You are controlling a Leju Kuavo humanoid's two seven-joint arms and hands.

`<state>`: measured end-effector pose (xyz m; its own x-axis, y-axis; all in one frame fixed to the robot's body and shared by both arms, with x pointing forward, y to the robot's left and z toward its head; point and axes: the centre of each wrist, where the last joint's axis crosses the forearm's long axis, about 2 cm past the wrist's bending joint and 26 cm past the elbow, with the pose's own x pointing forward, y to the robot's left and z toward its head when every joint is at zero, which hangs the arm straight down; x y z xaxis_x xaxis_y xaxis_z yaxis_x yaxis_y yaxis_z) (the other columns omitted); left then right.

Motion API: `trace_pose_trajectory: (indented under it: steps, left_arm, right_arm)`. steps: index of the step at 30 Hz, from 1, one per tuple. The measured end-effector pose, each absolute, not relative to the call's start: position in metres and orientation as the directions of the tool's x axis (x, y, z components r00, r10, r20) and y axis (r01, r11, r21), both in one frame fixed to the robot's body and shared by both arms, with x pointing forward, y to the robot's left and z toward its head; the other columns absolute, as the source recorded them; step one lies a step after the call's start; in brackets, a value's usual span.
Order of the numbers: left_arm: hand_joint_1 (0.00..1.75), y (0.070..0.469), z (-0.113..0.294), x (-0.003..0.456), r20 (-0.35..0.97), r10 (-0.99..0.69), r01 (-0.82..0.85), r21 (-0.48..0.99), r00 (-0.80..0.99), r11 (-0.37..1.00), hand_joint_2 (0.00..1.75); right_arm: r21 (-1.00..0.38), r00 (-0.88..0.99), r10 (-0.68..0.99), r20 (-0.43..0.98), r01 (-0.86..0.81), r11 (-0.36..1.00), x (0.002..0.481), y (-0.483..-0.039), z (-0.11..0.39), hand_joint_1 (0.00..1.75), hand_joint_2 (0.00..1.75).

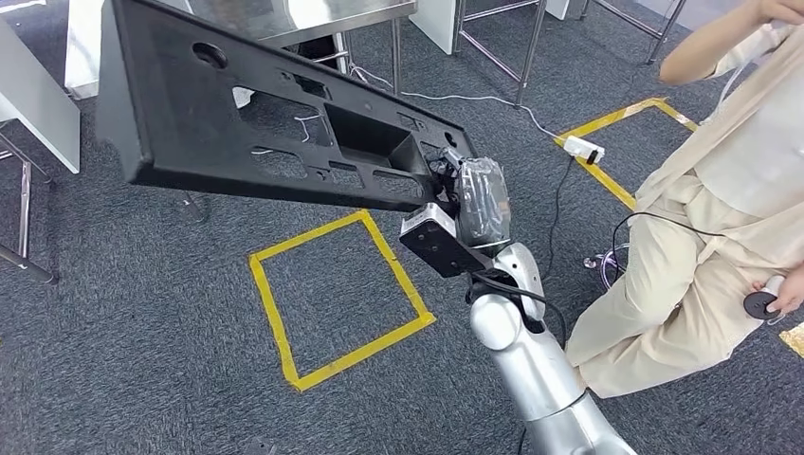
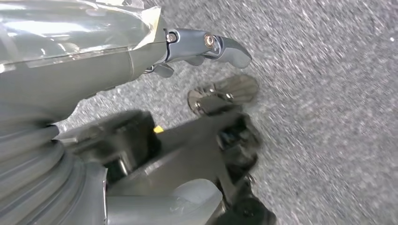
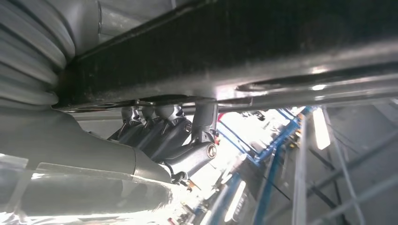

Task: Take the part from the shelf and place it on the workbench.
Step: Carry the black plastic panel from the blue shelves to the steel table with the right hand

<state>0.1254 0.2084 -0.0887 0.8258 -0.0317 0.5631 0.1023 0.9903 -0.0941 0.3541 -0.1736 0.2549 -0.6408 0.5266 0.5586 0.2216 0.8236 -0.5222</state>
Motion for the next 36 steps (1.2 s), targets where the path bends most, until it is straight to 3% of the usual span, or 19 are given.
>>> trace_pose_trajectory:
  steps: [13,24,36]
  left_arm:
    - [0.00,0.208,-0.089,0.124,0.587,-0.009,0.084,-0.101,0.809,0.991,1.75]
    - [0.00,0.221,-0.092,0.120,0.743,0.109,-0.029,-0.120,0.660,0.992,1.75]
    - [0.00,0.238,-0.098,0.103,0.749,0.138,-0.091,-0.103,0.648,0.990,1.75]
  right_arm:
    - [-0.485,-0.648,0.507,0.568,0.234,0.843,0.357,-0.190,0.254,1.75,1.75]
    - [-0.401,-0.717,0.463,0.521,0.273,0.874,0.340,-0.203,0.256,1.75,1.75]
    - [-0.395,-0.725,0.485,0.489,0.311,0.864,0.332,-0.211,0.250,1.75,1.75]
